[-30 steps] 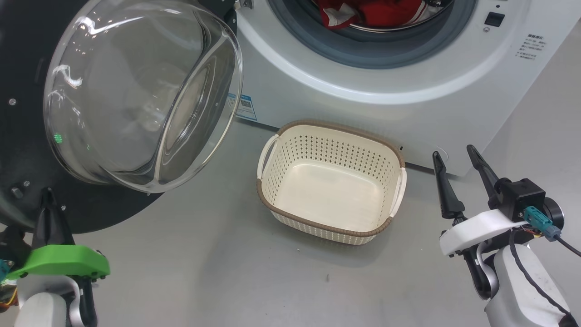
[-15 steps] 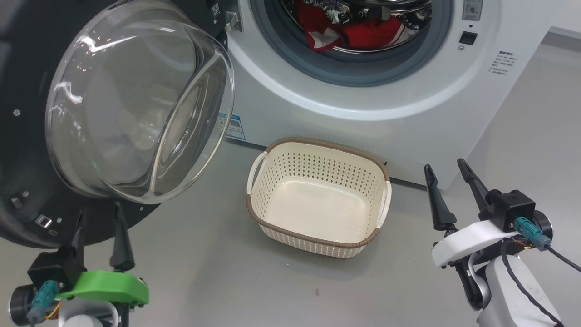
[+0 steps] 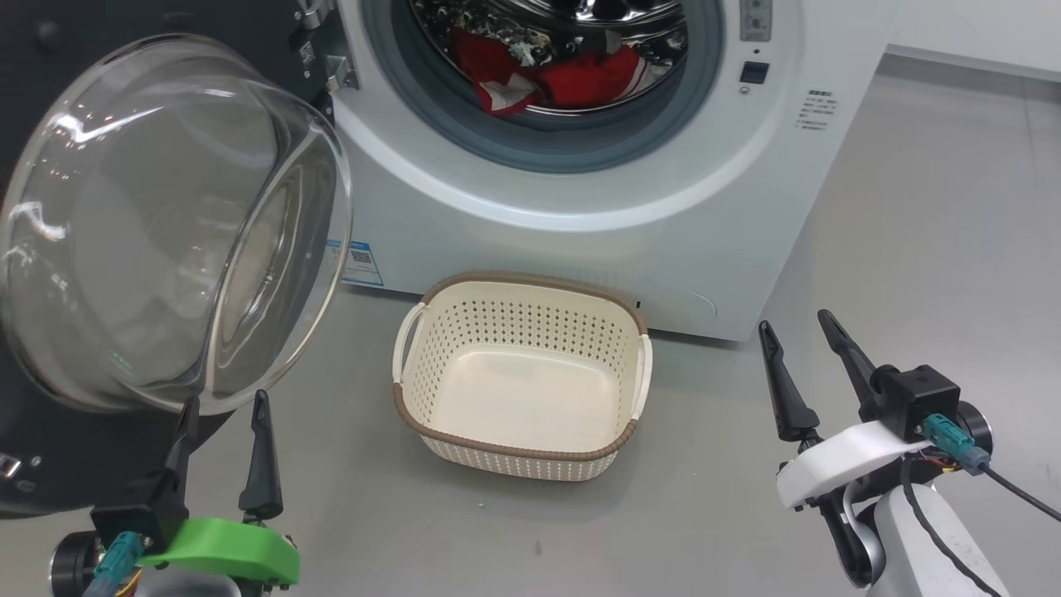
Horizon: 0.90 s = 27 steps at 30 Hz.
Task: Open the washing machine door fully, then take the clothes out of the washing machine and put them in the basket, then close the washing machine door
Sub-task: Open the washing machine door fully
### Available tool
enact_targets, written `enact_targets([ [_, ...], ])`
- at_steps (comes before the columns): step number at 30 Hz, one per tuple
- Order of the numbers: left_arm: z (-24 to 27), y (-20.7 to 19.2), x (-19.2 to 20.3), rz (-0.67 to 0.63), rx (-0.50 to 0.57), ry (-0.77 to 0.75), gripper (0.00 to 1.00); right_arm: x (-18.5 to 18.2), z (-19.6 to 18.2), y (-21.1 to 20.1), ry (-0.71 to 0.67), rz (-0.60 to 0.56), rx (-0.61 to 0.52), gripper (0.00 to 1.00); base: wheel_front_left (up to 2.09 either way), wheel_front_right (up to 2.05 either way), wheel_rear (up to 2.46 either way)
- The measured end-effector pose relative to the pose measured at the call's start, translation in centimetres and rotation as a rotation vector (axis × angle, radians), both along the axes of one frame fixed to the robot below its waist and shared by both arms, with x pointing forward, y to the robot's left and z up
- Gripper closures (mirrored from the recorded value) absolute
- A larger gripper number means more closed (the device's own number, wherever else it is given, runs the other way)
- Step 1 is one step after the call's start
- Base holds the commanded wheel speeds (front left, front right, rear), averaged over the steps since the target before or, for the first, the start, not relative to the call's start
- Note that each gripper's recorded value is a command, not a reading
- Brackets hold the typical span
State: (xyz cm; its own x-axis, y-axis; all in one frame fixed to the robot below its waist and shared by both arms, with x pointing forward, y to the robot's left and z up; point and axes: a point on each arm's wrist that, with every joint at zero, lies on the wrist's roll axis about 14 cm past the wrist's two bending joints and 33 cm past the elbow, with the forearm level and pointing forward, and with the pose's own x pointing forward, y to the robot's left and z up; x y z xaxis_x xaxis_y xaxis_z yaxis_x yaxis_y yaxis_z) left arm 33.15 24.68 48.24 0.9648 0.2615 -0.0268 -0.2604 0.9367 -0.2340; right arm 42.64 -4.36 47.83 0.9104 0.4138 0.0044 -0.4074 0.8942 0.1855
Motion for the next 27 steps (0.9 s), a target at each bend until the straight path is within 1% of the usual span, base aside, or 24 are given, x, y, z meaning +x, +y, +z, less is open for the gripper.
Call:
enact_targets([
  [4,-0.5,-1.6,0.6,-0.059,-0.011,0.024,0.0,-0.7,0.0,-1.2,0.001,-0.03,-0.004,0.0,0.0,0.0,0.0],
  [15,-0.4,-6.1,3.4,-0.221,-0.017,0.03,0.0,-2.4,0.2,-5.0,-0.003,-0.128,-0.011,0.0,0.0,0.0,0.0],
  [27,-1.1,-9.7,4.5,-0.331,-0.03,0.061,0.0,-3.3,0.7,-8.1,-0.009,-0.222,0.011,0.0,0.0,0.0,0.0],
])
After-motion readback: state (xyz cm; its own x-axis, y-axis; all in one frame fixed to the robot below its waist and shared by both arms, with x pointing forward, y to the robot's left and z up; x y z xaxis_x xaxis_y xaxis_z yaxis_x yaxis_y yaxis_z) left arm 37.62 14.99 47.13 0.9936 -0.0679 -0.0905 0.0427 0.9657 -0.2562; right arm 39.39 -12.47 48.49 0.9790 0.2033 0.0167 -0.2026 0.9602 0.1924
